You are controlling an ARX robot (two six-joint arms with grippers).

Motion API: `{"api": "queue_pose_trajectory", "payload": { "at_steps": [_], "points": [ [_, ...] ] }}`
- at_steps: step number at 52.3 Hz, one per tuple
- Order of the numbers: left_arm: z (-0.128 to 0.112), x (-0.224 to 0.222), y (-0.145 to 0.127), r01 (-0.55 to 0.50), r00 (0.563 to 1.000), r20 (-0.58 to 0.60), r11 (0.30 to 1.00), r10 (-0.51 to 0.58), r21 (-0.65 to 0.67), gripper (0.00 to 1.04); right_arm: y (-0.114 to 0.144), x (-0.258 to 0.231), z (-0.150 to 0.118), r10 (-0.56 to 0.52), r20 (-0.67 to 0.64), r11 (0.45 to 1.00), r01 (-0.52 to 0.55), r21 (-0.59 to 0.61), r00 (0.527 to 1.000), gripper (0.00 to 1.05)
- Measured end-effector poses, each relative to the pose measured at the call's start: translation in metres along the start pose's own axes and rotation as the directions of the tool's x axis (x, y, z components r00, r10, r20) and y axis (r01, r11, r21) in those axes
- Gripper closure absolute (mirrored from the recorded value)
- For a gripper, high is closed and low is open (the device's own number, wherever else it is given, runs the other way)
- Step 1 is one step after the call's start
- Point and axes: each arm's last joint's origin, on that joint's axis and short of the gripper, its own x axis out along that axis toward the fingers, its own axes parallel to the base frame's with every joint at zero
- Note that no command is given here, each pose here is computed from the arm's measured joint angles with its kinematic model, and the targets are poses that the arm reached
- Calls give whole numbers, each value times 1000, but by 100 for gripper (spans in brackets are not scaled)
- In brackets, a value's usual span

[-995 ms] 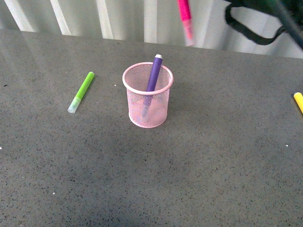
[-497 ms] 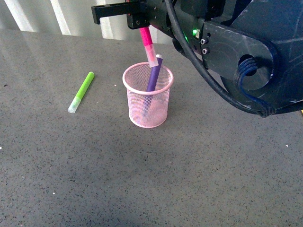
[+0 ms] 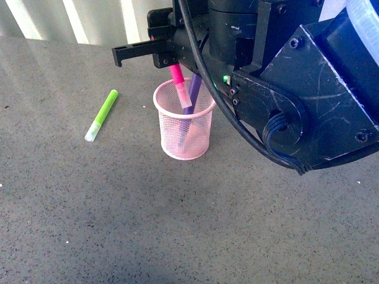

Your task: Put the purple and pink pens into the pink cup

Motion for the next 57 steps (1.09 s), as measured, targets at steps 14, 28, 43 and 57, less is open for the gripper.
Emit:
{"api": "queue_pose_trajectory", "payload": {
  "at_steps": [14,28,43,57],
  "points": [
    [0,0,0,0,1000,0,1000,0,0,7,1,0,-2,-15,-26,1000,15,14,1000,73],
    [0,0,0,0,1000,0,1000,0,0,7,-1,-14,10,-71,-43,996,73,51,997,22],
    [0,0,0,0,1000,0,1000,0,0,7,-35,-114,79,-380,-161,924,381,-27,911,7],
    [0,0,0,0,1000,0,1000,0,0,7,-47,-190,105,-477,-139,878,475,-49,868,8]
  ]
}}
